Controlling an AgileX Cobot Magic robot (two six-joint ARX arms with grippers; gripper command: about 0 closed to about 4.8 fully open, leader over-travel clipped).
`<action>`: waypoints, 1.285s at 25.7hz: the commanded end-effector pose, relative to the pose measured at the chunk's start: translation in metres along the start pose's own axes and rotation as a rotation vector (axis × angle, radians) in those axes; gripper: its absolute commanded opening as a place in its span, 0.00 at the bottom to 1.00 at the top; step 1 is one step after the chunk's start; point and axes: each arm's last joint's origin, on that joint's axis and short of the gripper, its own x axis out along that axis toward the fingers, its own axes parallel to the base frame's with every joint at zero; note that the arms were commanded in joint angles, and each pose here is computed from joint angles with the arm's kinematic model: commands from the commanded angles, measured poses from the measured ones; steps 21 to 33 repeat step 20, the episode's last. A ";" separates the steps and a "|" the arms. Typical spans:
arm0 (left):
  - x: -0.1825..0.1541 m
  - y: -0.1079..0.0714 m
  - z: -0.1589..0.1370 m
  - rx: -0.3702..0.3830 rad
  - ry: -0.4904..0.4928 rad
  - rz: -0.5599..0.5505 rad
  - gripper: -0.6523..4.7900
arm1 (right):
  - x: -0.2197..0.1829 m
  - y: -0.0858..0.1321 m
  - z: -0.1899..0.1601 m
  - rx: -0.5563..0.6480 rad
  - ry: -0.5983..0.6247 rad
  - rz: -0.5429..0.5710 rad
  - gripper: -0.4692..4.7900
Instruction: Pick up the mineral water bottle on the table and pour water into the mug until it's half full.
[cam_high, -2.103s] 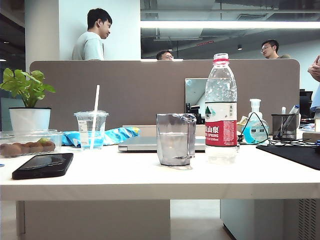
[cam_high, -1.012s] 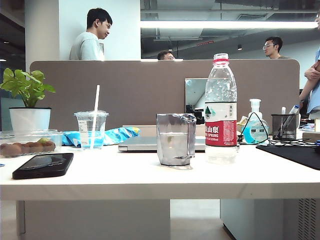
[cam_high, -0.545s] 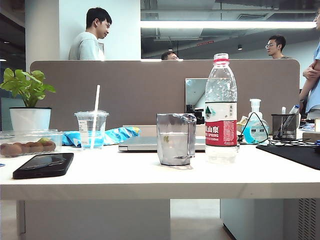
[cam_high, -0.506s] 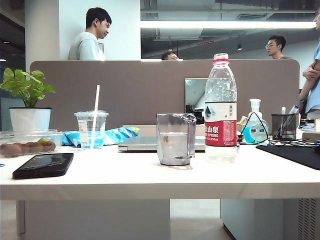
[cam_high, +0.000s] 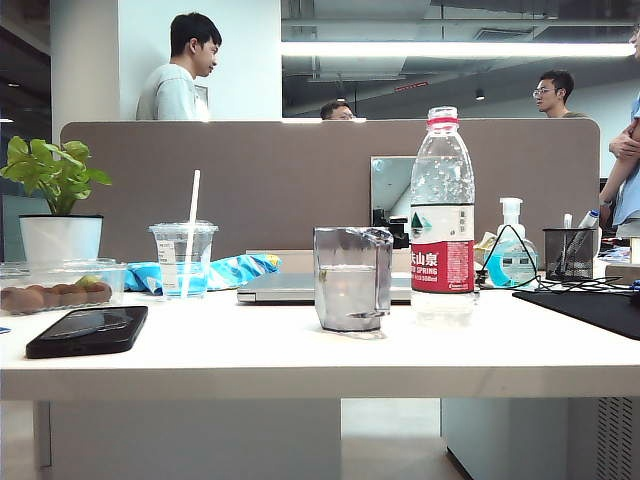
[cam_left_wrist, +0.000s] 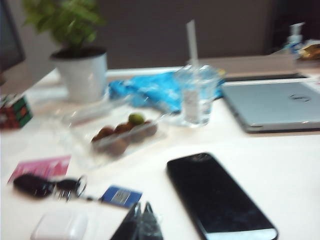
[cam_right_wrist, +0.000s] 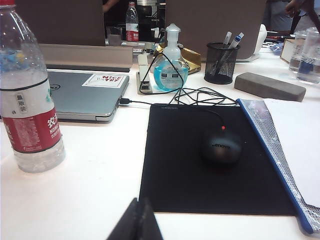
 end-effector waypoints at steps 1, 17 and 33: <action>0.000 0.005 -0.006 -0.072 0.016 0.063 0.11 | 0.000 0.000 -0.001 0.003 -0.007 0.004 0.09; 0.000 0.005 -0.014 -0.074 0.098 0.065 0.11 | 0.000 0.000 -0.001 0.003 -0.007 0.004 0.09; 0.000 0.005 -0.014 -0.074 0.098 0.065 0.11 | 0.000 0.000 -0.001 0.003 -0.007 0.004 0.09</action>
